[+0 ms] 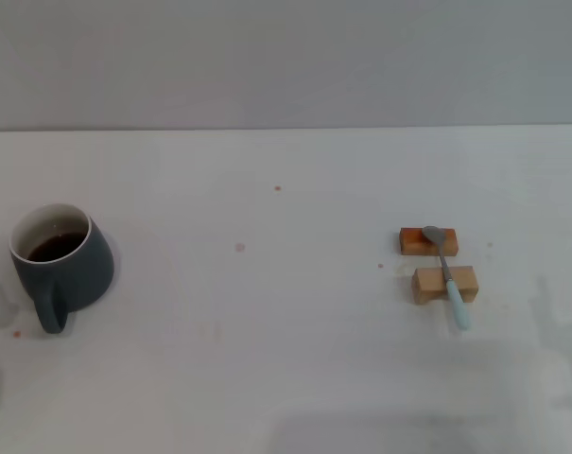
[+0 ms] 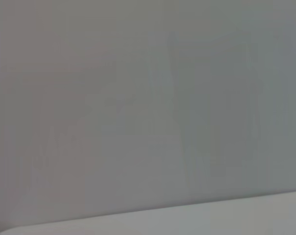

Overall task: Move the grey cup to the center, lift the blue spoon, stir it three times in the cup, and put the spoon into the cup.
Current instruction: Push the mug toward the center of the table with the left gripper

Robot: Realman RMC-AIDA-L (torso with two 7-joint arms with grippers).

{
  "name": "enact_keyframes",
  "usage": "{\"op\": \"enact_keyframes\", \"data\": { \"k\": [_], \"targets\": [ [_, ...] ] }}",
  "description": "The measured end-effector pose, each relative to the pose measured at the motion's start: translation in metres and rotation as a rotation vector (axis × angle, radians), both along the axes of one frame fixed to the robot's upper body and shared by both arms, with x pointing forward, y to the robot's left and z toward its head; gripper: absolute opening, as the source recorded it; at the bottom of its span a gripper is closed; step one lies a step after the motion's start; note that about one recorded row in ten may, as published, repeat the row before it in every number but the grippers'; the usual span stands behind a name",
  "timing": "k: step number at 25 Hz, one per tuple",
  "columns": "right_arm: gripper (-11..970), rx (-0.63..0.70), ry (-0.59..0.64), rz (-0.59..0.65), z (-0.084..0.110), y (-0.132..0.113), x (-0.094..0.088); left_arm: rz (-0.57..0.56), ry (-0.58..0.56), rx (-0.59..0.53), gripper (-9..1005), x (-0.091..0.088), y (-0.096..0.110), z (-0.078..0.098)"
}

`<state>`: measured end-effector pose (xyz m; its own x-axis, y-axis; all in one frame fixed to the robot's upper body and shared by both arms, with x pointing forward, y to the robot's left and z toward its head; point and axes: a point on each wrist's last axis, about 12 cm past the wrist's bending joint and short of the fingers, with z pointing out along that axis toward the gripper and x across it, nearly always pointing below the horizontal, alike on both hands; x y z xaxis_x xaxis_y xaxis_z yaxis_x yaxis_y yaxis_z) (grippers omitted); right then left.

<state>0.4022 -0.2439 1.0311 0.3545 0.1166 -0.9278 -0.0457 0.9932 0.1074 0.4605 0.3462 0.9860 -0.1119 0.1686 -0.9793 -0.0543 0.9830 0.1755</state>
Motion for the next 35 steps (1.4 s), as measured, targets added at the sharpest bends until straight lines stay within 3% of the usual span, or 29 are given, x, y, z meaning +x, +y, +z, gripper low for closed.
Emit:
{"op": "enact_keyframes", "data": {
  "k": [17, 28, 35],
  "targets": [
    [739, 0.015, 0.002, -0.002, 0.000, 0.002, -0.002, -0.122, 0.014, 0.024, -2, 0.016, -0.024, 0.001],
    [739, 0.027, -0.009, 0.008, 0.002, 0.005, -0.005, -0.275, 0.021, -0.006, -2, 0.015, -0.058, -0.001],
    [740, 0.030, -0.020, 0.009, 0.003, 0.005, -0.009, -0.258, 0.025, 0.011, -2, 0.013, -0.051, -0.002]
  ]
}}
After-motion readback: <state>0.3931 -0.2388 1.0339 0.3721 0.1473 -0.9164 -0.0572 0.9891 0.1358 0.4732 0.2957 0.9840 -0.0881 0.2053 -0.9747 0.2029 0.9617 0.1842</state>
